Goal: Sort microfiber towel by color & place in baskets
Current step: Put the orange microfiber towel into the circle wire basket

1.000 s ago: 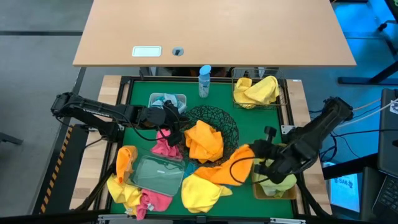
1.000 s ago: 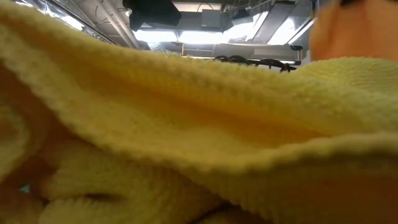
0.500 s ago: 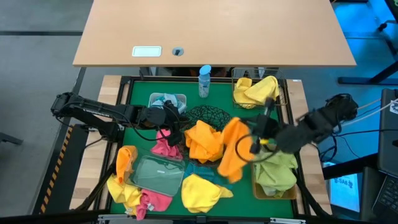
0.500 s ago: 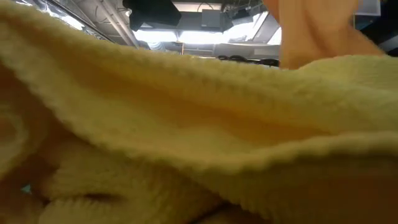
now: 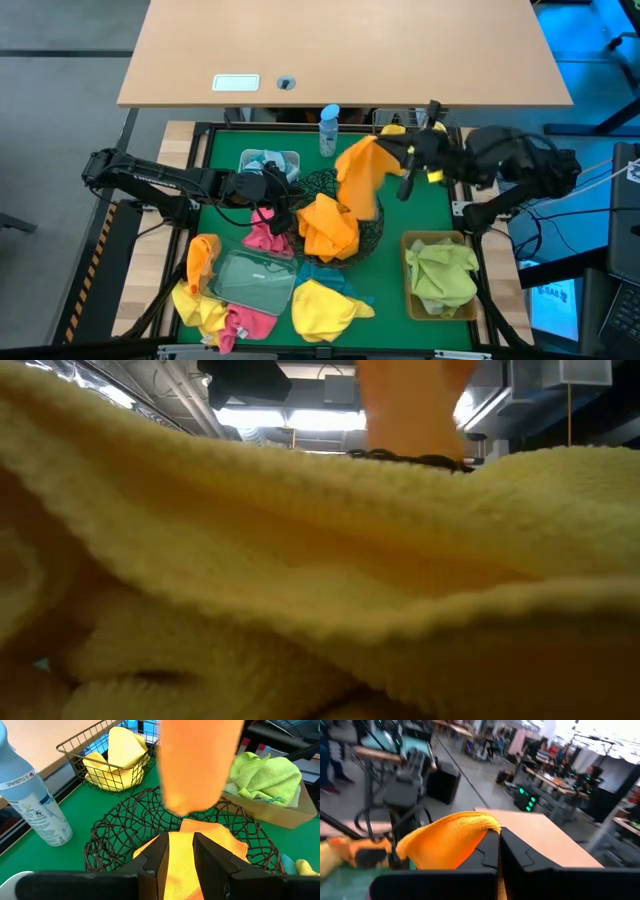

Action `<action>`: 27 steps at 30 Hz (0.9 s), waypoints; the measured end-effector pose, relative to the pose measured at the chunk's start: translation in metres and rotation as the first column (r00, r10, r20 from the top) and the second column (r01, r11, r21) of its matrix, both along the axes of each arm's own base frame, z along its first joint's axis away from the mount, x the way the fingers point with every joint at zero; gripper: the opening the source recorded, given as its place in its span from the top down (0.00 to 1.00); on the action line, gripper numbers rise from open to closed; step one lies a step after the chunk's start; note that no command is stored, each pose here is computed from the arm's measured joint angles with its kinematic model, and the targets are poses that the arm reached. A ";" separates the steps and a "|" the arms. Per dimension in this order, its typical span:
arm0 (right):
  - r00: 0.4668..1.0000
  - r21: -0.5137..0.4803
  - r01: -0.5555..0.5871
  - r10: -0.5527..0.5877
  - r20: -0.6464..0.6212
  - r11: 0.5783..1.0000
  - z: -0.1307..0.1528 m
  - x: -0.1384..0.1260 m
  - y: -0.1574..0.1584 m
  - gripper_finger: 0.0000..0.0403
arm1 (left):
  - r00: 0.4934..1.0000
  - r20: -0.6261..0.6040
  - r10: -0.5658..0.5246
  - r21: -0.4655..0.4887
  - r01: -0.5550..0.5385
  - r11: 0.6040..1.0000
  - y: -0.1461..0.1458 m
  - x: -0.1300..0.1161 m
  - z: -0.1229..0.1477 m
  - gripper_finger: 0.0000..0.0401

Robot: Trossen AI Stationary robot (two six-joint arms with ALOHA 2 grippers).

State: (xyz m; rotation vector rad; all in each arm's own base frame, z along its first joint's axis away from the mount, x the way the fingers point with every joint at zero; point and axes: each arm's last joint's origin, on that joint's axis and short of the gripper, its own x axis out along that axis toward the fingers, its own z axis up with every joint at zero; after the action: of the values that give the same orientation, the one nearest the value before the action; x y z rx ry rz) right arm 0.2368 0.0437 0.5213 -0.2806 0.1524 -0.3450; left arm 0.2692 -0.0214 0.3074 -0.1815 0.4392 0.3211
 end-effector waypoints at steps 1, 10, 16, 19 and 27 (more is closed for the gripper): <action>1.000 0.007 -0.017 0.017 0.018 1.000 0.002 0.001 -0.003 0.99 | 1.000 0.000 0.000 0.000 0.000 1.000 0.000 0.000 0.000 0.79; 0.983 0.111 -0.161 0.169 -0.068 0.981 -0.016 0.023 -0.010 0.99 | 1.000 0.000 -0.001 0.001 0.001 1.000 0.000 0.000 0.000 0.79; 0.922 0.163 -0.105 0.158 -0.354 0.981 -0.062 0.054 -0.004 0.99 | 1.000 0.000 -0.002 0.002 0.002 1.000 0.000 0.000 0.000 0.79; 0.865 0.174 -0.069 0.146 -0.480 0.982 -0.096 0.074 0.000 0.99 | 1.000 -0.002 -0.003 0.005 0.003 1.000 0.000 0.000 0.000 0.79; 0.653 0.235 -0.079 0.228 -0.722 0.969 -0.191 0.115 0.010 0.99 | 1.000 -0.008 -0.021 -0.004 0.021 1.000 0.000 -0.001 0.000 0.79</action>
State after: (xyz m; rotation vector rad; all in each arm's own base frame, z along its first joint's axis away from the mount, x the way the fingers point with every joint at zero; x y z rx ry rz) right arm 0.3522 0.0540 0.3300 -0.2354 0.9777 -0.0182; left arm 0.2684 -0.0219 0.3073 -0.1793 0.4499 0.3007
